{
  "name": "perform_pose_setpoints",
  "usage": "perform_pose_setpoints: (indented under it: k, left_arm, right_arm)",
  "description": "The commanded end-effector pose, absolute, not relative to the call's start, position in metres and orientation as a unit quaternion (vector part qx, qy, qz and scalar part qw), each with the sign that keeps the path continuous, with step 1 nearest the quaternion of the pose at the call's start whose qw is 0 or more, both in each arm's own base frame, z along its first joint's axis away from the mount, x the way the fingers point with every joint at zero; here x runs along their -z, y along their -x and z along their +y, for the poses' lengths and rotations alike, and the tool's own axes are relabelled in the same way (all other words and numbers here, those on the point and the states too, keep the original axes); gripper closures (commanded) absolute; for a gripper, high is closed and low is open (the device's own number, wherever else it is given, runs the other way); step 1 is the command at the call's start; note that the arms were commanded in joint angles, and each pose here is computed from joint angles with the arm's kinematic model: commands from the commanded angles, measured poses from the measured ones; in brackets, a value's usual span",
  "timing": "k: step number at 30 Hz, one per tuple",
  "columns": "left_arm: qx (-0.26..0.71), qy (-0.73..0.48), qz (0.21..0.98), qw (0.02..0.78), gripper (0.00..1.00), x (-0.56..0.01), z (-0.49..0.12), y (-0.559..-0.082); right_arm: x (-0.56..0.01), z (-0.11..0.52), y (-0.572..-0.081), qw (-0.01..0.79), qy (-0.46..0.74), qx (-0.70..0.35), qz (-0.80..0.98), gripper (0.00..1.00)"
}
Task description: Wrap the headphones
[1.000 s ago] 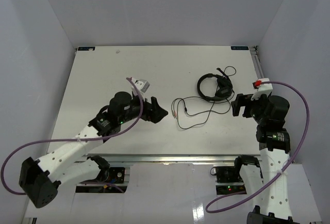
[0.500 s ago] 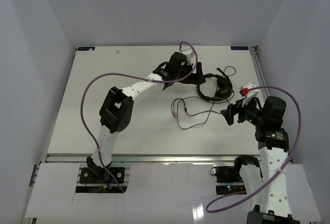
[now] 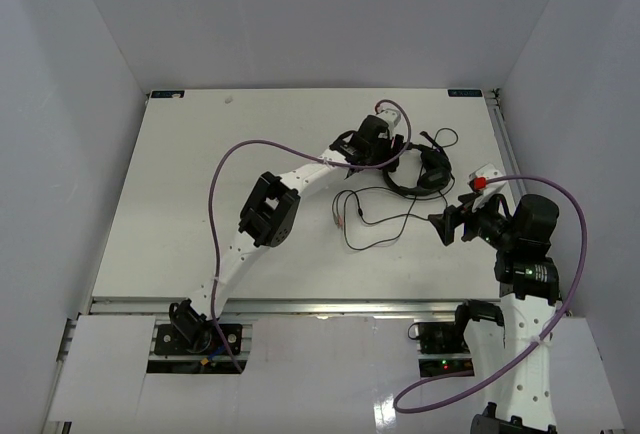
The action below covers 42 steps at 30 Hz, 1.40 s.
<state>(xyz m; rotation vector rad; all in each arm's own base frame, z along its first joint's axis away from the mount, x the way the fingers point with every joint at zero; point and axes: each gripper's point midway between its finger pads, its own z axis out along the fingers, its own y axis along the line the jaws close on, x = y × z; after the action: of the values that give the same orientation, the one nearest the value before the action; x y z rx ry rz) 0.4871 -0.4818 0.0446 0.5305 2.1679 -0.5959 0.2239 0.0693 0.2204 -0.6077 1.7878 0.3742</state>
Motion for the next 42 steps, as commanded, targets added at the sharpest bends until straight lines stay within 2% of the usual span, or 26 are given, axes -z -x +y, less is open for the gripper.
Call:
perform_pose_setpoints:
  k: [1, 6, 9, 15, 21, 30, 31, 33, 34, 38, 42]
  left_arm:
    - [0.242, -0.227, 0.832, 0.445, 0.28, -0.074, -0.494, -0.498]
    - [0.234, -0.238, 0.832, 0.442, 0.51, -0.060, -0.498, -0.495]
    - [0.222, -0.250, 0.828, 0.449, 0.56, -0.060, -0.499, -0.493]
    - [0.202, -0.264, 0.827, 0.453, 0.58, -0.056, -0.495, -0.492]
    - [0.196, -0.284, 0.832, 0.435, 0.54, -0.038, -0.491, -0.483]
    - [0.151, -0.299, 0.842, 0.423, 0.81, -0.020, -0.473, -0.479]
    - [0.149, -0.297, 0.842, 0.426, 0.84, -0.023, -0.472, -0.479]
    - [0.146, -0.291, 0.841, 0.432, 0.97, -0.031, -0.470, -0.481]
    - [0.149, -0.286, 0.839, 0.437, 1.00, -0.039, -0.471, -0.482]
    - [0.169, -0.240, 0.837, 0.462, 1.00, -0.084, -0.462, -0.494]
    - [0.191, -0.173, 0.834, 0.488, 1.00, -0.152, -0.422, -0.510]
  right_arm:
    - [-0.230, 0.071, -0.225, 0.590, 0.260, -0.168, 0.746, 0.10]
    - [-0.229, 0.070, -0.222, 0.594, 0.254, -0.171, 0.744, 0.10]
    - [-0.227, 0.070, -0.221, 0.595, 0.253, -0.172, 0.744, 0.10]
    - [-0.230, 0.070, -0.221, 0.595, 0.249, -0.178, 0.744, 0.10]
    - [-0.233, 0.070, -0.221, 0.596, 0.247, -0.178, 0.743, 0.10]
    - [-0.238, 0.070, -0.221, 0.597, 0.242, -0.178, 0.744, 0.10]
    - [-0.238, 0.070, -0.221, 0.597, 0.242, -0.178, 0.743, 0.10]
    - [-0.238, 0.069, -0.221, 0.597, 0.241, -0.176, 0.744, 0.10]
    - [-0.238, 0.069, -0.221, 0.597, 0.242, -0.175, 0.745, 0.10]
    - [-0.234, 0.067, -0.221, 0.592, 0.247, -0.169, 0.748, 0.10]
    - [-0.227, 0.072, -0.219, 0.571, 0.271, -0.184, 0.753, 0.10]
